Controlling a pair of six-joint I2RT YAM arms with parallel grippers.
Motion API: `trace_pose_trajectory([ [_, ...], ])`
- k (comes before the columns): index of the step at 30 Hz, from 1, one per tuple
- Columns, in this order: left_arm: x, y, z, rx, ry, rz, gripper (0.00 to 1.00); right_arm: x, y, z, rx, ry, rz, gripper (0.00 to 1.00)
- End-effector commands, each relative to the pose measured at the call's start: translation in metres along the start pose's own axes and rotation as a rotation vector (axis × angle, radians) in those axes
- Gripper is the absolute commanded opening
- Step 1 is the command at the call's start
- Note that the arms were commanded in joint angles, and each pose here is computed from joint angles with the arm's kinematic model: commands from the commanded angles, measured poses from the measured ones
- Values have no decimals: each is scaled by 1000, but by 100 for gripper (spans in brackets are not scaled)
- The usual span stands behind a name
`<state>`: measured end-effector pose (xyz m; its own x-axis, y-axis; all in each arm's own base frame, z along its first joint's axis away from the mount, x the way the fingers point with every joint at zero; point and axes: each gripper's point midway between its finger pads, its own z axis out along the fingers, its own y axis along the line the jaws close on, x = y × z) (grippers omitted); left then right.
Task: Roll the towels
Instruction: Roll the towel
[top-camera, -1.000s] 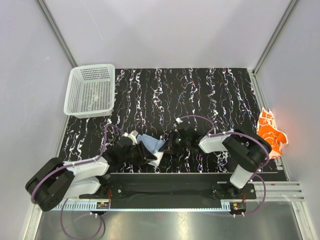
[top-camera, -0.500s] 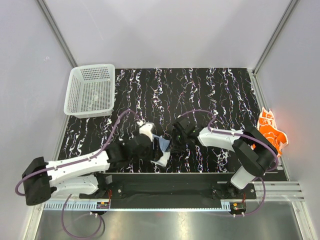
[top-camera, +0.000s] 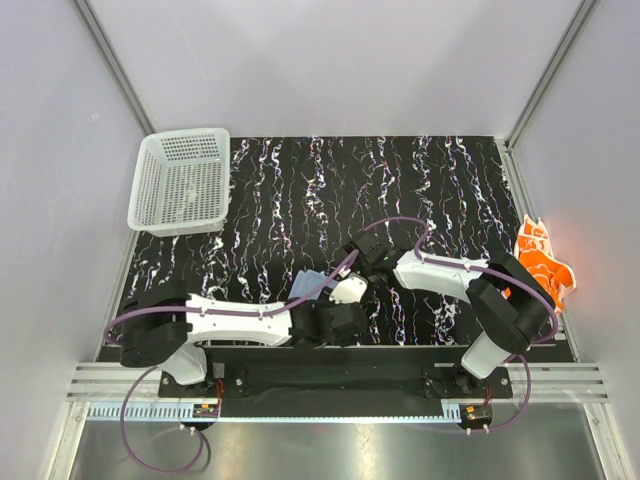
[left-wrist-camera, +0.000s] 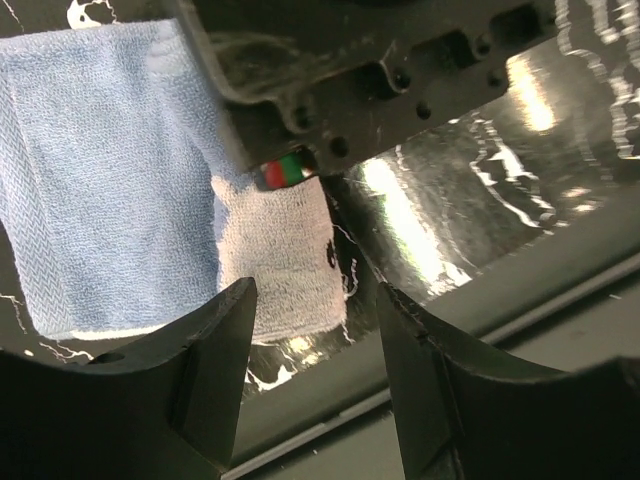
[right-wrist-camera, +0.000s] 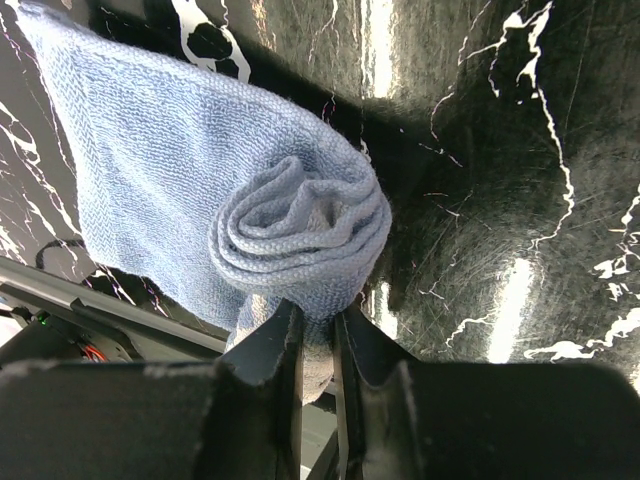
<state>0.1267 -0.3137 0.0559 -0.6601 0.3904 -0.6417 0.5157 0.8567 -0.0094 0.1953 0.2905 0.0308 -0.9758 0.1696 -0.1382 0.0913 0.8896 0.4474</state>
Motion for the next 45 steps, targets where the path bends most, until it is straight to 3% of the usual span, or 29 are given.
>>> trace_pose_trajectory([
  [1,-17,-1,3,-68,-57,32,56,-1,1,-3,22,-11,-26,6],
  [13,11,11,32,-225,-1,57,53,4,4,-6,-14,6,-35,6],
  [19,30,20,38,-244,28,48,39,6,8,-8,-31,15,-43,6],
  [21,35,21,39,-238,36,48,25,6,10,-8,-42,17,-45,6],
  [25,42,23,41,-231,47,52,7,8,12,-10,-52,23,-51,8],
  [29,40,19,37,-194,39,37,0,7,5,-12,-24,17,-58,16],
  [36,30,1,23,-46,27,-2,0,-4,-7,-20,45,-17,-93,54],
  [45,20,7,11,40,21,-108,0,-36,-44,-25,75,-38,-20,61],
])
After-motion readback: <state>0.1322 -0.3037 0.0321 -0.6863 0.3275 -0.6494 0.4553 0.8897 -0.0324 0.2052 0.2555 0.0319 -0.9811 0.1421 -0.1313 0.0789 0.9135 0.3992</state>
